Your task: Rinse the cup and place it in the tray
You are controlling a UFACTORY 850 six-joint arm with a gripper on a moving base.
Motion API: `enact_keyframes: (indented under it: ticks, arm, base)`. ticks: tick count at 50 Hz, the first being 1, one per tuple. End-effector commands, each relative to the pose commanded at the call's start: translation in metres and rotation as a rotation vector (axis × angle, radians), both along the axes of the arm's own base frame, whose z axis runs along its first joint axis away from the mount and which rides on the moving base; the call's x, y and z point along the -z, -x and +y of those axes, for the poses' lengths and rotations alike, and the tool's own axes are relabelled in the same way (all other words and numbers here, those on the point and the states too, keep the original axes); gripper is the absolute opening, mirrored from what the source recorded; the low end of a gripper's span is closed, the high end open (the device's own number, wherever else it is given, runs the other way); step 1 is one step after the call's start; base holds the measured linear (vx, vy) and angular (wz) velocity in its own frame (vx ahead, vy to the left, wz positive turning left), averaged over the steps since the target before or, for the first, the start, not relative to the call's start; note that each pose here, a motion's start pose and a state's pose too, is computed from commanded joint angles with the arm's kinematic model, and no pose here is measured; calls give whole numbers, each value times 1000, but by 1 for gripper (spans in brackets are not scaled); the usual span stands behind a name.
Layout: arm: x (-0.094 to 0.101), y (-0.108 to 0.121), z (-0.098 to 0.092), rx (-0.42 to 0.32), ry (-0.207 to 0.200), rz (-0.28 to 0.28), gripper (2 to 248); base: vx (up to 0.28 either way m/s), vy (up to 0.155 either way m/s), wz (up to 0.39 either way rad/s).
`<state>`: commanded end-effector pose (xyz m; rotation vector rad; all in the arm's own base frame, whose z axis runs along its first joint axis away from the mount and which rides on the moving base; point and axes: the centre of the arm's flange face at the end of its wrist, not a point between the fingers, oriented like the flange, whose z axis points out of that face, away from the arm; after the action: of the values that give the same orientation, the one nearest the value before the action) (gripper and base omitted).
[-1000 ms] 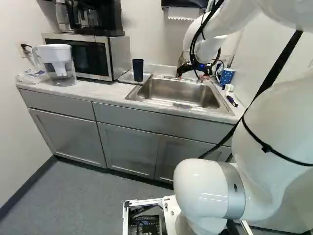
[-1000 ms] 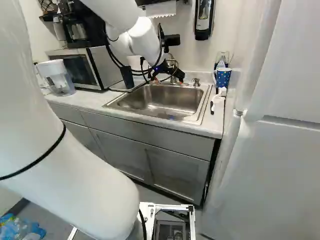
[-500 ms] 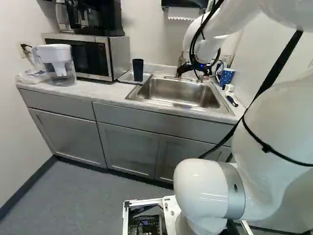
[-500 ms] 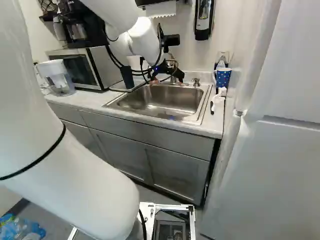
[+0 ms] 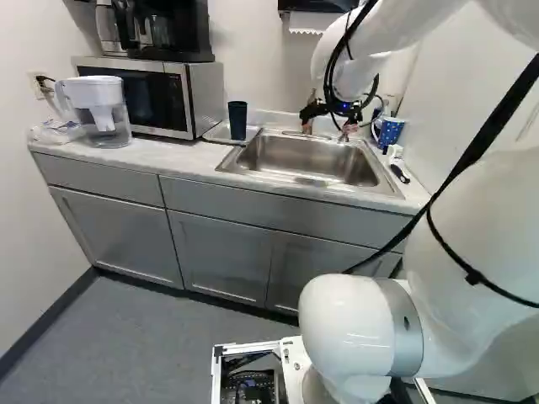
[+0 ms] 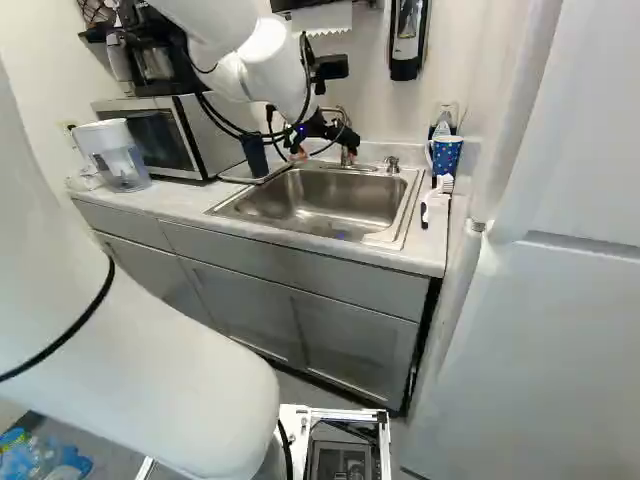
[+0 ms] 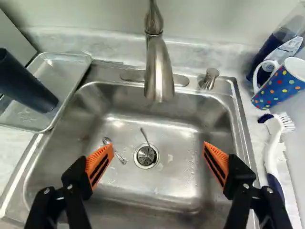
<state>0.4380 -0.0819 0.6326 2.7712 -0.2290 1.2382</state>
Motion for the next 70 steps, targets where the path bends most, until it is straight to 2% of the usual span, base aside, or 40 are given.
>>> enact_keyframes:
  ticks: [5, 70]
  arm:
    - [-6, 2, 2, -4, 2, -12, 247]
    - [-6, 2, 3, -5, 2, -12, 247]
  base:
    - [0, 0, 0]
    - [-4, 3, 0]
